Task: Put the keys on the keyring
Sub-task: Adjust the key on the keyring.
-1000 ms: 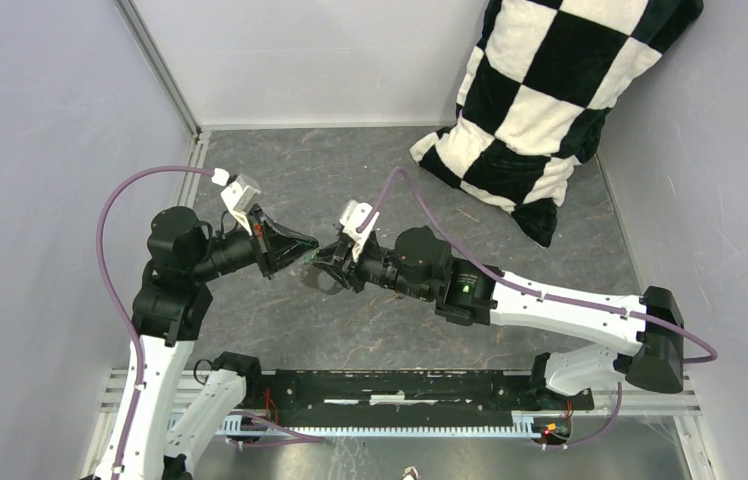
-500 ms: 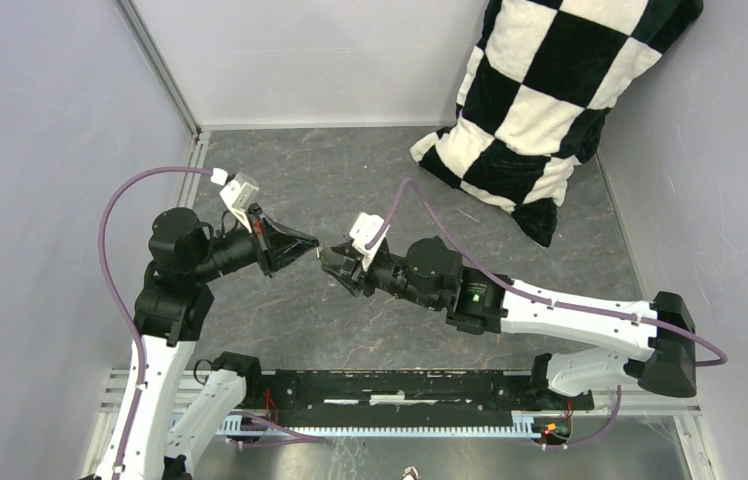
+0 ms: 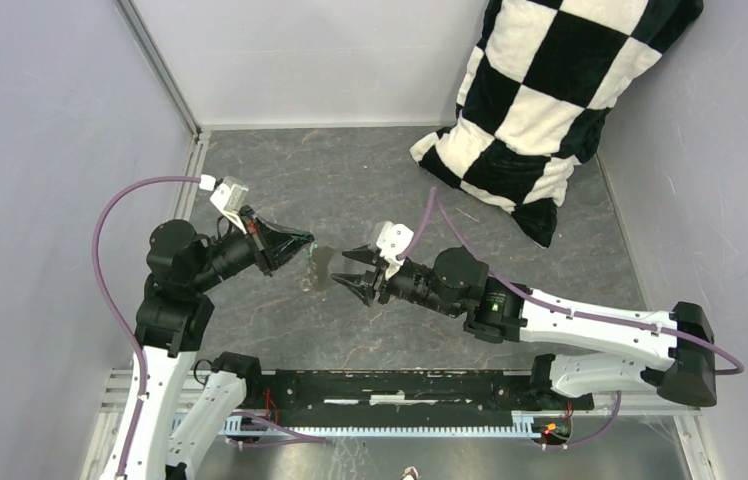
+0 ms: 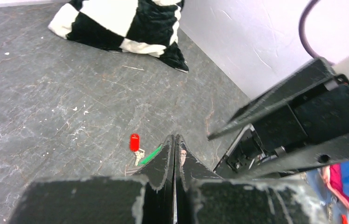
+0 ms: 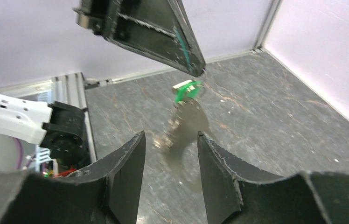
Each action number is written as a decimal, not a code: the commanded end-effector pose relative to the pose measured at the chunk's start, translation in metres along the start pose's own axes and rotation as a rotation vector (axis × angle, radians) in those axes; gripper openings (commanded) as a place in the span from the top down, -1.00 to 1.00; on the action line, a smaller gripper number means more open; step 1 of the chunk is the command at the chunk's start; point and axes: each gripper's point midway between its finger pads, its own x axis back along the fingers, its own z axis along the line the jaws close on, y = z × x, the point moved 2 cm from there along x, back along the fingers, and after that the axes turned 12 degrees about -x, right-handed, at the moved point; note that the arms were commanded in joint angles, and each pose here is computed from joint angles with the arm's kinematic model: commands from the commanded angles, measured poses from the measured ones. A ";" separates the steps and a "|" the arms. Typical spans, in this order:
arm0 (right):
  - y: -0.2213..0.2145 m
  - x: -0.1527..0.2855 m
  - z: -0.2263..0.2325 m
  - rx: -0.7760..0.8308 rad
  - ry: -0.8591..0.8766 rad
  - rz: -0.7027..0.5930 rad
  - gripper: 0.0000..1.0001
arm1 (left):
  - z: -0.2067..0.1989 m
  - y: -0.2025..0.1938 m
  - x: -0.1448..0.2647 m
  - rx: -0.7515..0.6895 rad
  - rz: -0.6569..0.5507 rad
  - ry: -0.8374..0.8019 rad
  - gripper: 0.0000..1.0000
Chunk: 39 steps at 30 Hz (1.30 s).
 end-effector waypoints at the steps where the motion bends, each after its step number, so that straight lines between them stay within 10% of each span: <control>1: 0.024 -0.006 0.015 -0.076 0.074 -0.111 0.00 | 0.014 0.009 -0.003 0.096 -0.090 0.104 0.96; 39: 0.021 -0.064 -0.018 0.018 -0.179 -0.168 0.33 | 0.011 -0.004 -0.007 0.270 -0.072 0.090 0.96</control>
